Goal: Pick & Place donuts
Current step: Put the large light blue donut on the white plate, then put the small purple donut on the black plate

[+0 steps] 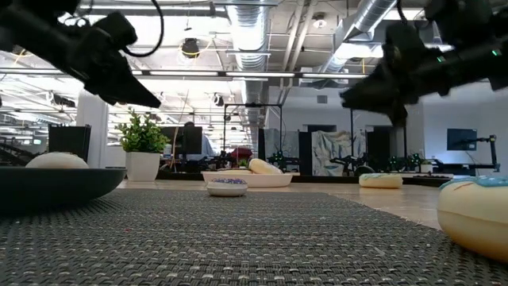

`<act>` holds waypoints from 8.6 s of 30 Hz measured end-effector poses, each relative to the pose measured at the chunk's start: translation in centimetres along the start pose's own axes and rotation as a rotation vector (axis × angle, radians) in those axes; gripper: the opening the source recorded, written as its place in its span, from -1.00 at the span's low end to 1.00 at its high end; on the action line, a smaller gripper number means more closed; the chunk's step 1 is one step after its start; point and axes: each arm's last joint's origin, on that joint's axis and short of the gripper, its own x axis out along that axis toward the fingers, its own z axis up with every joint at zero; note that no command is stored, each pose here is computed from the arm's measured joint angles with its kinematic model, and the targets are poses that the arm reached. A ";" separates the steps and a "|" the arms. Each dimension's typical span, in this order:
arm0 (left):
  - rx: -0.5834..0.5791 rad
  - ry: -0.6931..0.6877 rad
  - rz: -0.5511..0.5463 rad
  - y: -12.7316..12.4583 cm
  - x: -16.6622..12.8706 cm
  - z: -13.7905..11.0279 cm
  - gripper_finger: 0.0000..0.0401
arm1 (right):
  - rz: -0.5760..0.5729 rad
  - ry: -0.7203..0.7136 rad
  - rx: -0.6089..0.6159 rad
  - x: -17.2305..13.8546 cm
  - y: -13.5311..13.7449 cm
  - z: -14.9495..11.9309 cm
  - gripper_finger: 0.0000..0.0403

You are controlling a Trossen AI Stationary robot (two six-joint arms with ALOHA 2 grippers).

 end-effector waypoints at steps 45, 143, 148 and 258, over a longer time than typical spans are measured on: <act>0.044 0.118 -0.127 1.0 -0.2 0.8 -0.99 | -1.094 0.828 0.320 3.7 -14.4 8.1 0.25; 0.028 0.171 -0.138 1.0 -0.3 0.3 -0.99 | -0.680 0.767 -0.286 29.3 0.1 8.4 -0.15; 0.028 0.171 -0.138 1.0 -0.3 0.3 -0.99 | -0.681 0.770 -0.286 29.3 0.1 8.4 0.00; 0.023 0.139 -0.220 0.5 -0.1 1.0 -0.99 | -0.077 0.527 -0.357 3.0 2.6 -0.8 -0.98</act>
